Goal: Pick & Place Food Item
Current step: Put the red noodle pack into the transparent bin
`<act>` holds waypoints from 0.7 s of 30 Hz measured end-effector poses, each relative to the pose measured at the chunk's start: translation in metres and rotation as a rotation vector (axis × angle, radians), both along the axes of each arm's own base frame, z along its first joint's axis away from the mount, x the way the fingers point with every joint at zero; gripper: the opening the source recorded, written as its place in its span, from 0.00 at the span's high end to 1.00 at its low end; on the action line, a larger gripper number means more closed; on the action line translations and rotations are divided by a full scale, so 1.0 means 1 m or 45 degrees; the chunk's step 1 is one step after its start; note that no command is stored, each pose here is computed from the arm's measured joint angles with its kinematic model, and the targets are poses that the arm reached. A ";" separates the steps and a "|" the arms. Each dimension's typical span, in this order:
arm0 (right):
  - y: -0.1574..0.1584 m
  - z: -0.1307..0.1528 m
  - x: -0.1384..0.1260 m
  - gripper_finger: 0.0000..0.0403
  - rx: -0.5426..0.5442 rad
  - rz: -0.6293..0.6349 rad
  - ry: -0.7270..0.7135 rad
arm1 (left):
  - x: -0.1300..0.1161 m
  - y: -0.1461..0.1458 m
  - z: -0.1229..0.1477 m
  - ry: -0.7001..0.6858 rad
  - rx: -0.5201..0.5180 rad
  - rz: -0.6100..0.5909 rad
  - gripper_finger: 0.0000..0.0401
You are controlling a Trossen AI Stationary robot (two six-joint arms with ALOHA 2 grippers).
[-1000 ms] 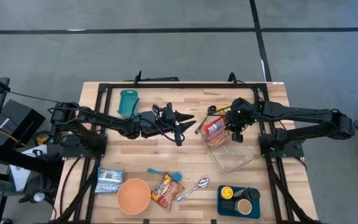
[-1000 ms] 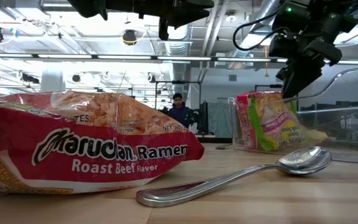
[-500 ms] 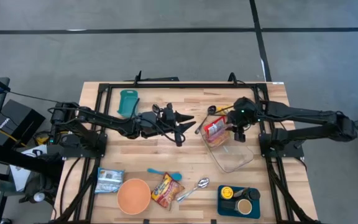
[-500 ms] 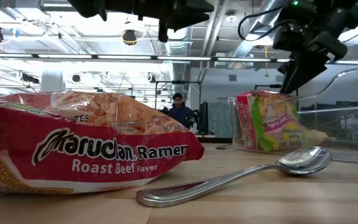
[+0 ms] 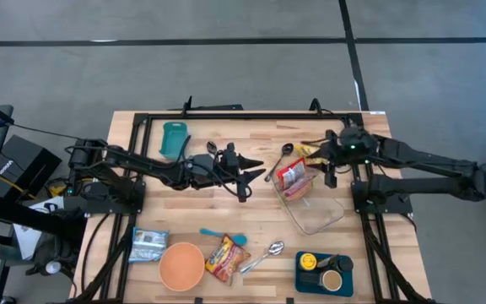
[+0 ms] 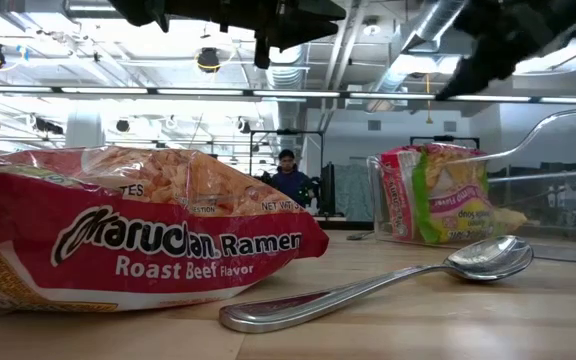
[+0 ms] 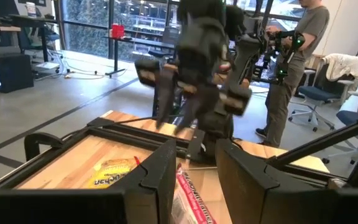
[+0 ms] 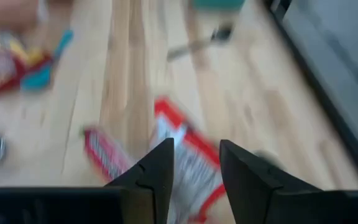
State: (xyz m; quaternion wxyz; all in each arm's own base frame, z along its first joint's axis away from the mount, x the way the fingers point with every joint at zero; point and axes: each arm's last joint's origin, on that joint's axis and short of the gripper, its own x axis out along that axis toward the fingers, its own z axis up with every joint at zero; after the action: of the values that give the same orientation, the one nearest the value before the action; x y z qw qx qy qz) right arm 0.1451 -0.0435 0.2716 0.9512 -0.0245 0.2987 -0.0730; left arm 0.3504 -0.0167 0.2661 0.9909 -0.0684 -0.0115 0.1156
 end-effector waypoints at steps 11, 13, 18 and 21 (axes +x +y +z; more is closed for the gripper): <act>0.001 0.024 -0.003 0.73 0.136 -0.125 -0.346 | -0.004 -0.028 -0.018 0.221 -0.060 -0.110 0.73; 0.001 0.023 -0.003 0.73 0.169 -0.140 -0.339 | -0.007 -0.037 -0.021 0.285 -0.087 -0.188 0.73; 0.002 0.021 -0.003 0.73 0.187 -0.141 -0.311 | -0.021 -0.060 -0.019 0.392 -0.173 -0.386 0.73; 0.002 0.020 -0.003 0.73 0.205 -0.151 -0.306 | -0.033 -0.075 -0.013 0.442 -0.171 -0.483 0.73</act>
State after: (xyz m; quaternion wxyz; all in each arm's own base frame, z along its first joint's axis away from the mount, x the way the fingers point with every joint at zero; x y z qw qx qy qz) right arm 0.1417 -0.0418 0.2919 0.9731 0.0785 0.1884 -0.1073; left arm 0.3175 -0.0915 0.2535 0.9752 -0.1141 0.1794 -0.0616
